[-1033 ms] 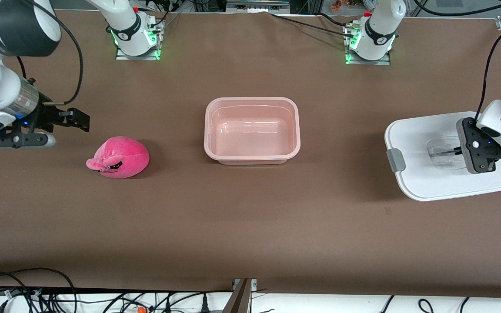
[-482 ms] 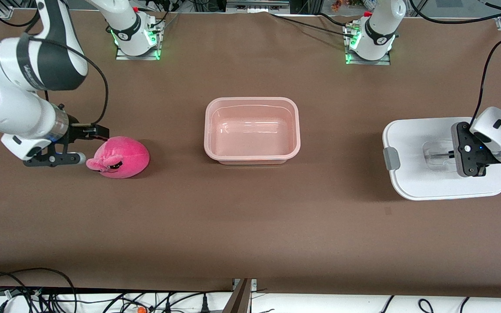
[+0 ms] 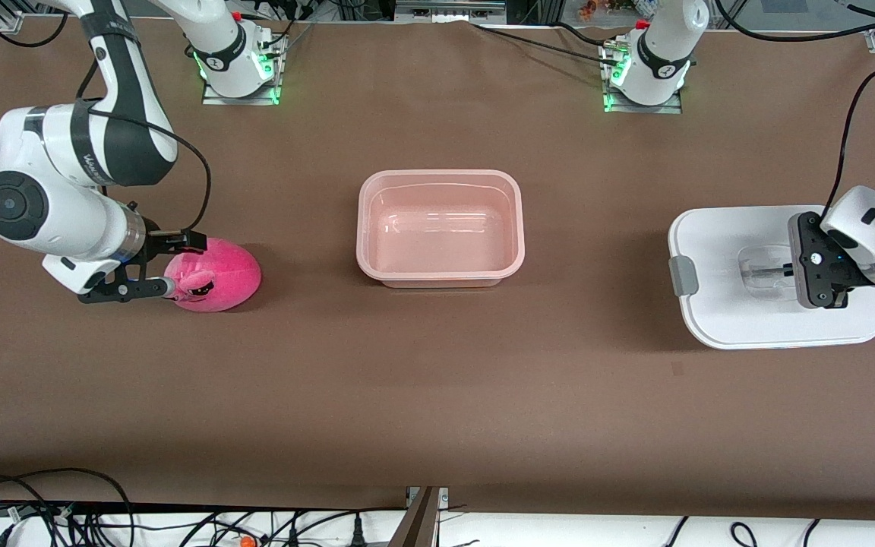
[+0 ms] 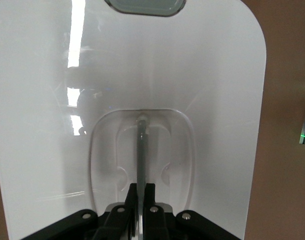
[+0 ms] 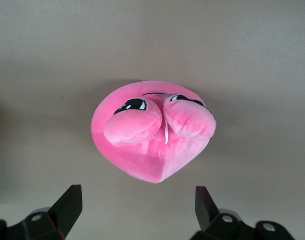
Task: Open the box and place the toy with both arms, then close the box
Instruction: 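Reach the right gripper to the pink plush toy and grasp it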
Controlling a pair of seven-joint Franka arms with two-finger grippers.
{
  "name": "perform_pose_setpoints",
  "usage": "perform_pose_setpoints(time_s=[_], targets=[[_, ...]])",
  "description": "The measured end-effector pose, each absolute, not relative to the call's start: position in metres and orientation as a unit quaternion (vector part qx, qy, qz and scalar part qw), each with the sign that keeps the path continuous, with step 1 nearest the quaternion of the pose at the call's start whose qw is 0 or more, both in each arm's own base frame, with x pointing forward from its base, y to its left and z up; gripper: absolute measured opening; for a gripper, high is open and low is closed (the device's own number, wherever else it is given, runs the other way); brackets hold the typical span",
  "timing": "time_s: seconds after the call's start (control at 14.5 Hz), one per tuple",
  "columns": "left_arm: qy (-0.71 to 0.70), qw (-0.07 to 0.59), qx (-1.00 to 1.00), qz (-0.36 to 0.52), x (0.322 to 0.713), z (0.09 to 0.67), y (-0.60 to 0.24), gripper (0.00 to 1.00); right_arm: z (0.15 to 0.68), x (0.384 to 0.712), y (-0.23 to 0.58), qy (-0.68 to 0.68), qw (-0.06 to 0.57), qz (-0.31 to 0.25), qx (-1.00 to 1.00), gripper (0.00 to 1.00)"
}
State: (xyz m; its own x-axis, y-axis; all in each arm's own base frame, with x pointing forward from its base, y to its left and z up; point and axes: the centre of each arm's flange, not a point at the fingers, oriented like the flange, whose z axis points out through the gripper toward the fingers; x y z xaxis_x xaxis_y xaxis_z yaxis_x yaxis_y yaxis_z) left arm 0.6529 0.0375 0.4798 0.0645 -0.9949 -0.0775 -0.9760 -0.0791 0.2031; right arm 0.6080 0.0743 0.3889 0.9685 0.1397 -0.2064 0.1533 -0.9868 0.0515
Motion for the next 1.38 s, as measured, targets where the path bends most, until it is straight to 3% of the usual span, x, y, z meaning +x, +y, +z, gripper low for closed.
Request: perform_pose_setpoints(time_s=[1.03,1.17,1.38], targets=[[-0.68,0.049,0.725,-0.097,0.653,0.48,0.035,0.07,0.321,0.589,0.039,0.127,0.004,-0.072,0.989,1.0],[-0.682,0.049,0.724,-0.097,0.653,0.48,0.032,0.07,0.317,0.589,0.035,0.13,-0.006,-0.07,0.989,0.96],[-0.682,0.049,0.723,-0.097,0.653,0.48,0.032,0.07,0.304,0.589,0.017,0.127,-0.029,-0.074,0.989,0.64]])
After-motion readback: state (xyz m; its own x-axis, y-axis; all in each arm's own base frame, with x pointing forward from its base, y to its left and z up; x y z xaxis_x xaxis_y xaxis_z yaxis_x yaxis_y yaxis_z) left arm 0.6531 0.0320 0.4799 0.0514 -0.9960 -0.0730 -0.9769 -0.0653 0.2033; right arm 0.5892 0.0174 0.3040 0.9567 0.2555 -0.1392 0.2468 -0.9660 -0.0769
